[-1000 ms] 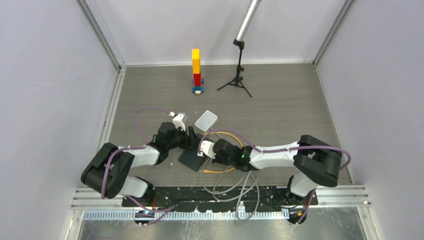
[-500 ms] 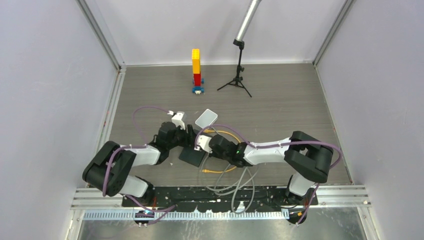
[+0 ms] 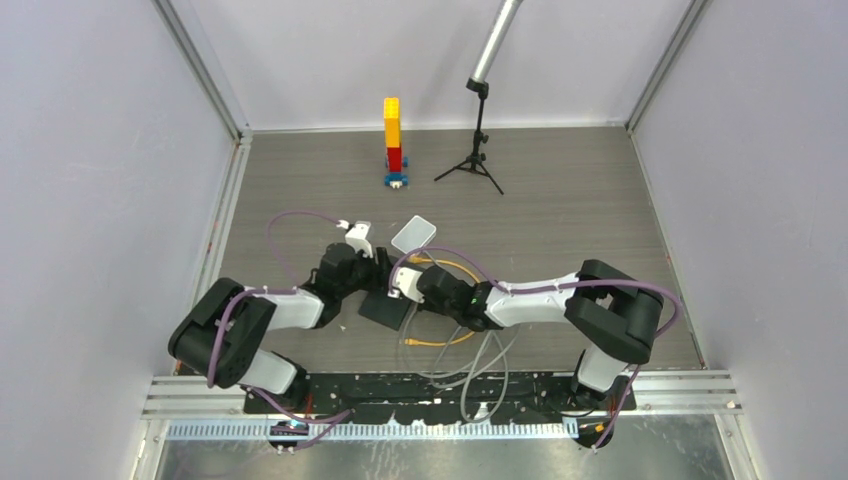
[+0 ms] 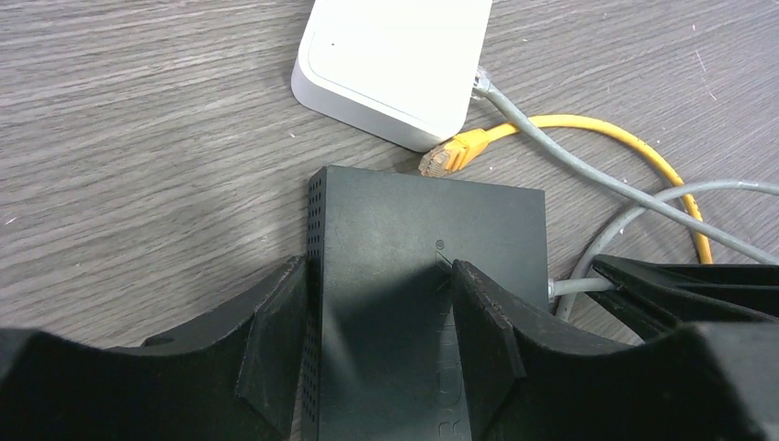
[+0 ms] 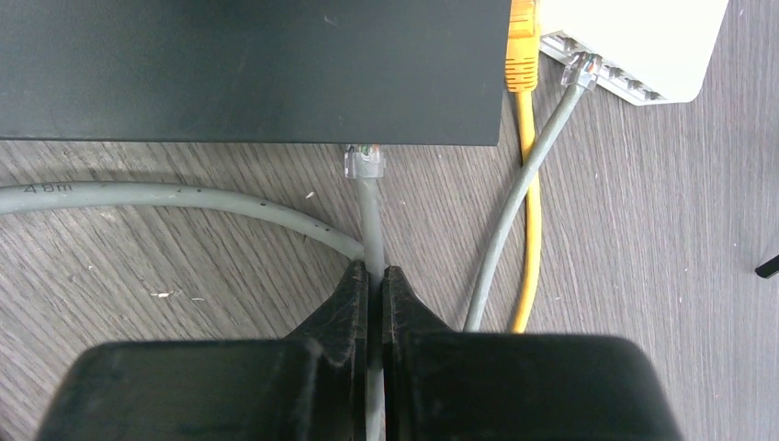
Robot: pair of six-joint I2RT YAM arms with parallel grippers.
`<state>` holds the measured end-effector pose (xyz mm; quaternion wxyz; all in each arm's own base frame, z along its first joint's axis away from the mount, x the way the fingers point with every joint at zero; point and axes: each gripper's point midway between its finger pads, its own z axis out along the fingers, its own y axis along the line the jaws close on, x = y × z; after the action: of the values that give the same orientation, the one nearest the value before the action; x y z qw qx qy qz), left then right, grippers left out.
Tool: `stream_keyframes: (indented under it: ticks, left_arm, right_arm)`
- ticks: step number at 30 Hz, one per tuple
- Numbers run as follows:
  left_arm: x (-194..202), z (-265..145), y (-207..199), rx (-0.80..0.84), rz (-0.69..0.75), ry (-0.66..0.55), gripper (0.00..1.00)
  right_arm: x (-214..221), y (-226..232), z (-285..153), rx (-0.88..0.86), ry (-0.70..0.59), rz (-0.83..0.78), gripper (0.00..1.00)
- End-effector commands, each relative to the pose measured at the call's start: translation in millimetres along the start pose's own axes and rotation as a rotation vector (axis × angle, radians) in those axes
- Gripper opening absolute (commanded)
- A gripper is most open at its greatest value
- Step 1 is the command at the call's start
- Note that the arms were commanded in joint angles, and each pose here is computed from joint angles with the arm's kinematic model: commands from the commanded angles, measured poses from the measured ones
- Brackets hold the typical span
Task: Insert the plug into the switch port
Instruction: Insert the connector into the switch port.
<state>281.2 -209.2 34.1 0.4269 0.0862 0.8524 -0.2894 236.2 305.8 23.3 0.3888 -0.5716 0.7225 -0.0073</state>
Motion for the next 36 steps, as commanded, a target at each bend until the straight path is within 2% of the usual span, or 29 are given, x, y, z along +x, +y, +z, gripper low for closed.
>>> stream_keyframes:
  ticks: [1,7,11,15,25,32,36]
  left_arm:
    - [61,-37,-100,0.426,-0.042,0.289,0.54]
    - [40,-36,-68,0.205,-0.037,0.184,0.58]
    - [24,-46,-44,0.067,-0.049,0.1,0.61]
    - [1,-63,-33,-0.014,-0.041,0.006,0.64]
    - [-12,-83,-16,-0.116,-0.039,-0.053,0.68]
    - [-15,-84,-20,-0.102,-0.044,-0.06,0.69]
    - [-23,-85,-32,-0.05,-0.015,-0.058,0.77]
  right_arm:
    - [-118,-8,-4,-0.035,-0.418,0.116,0.0]
    - [-79,2,-28,-0.086,-0.299,0.122,0.01]
    - [-76,-3,-55,-0.098,-0.291,0.117,0.01]
    - [-71,-5,-73,-0.134,-0.229,0.077,0.0]
    - [-40,8,-85,-0.148,-0.17,0.032,0.0]
    - [-26,20,-76,-0.09,-0.143,0.055,0.01]
    - [-32,23,-82,-0.1,-0.155,0.077,0.01]
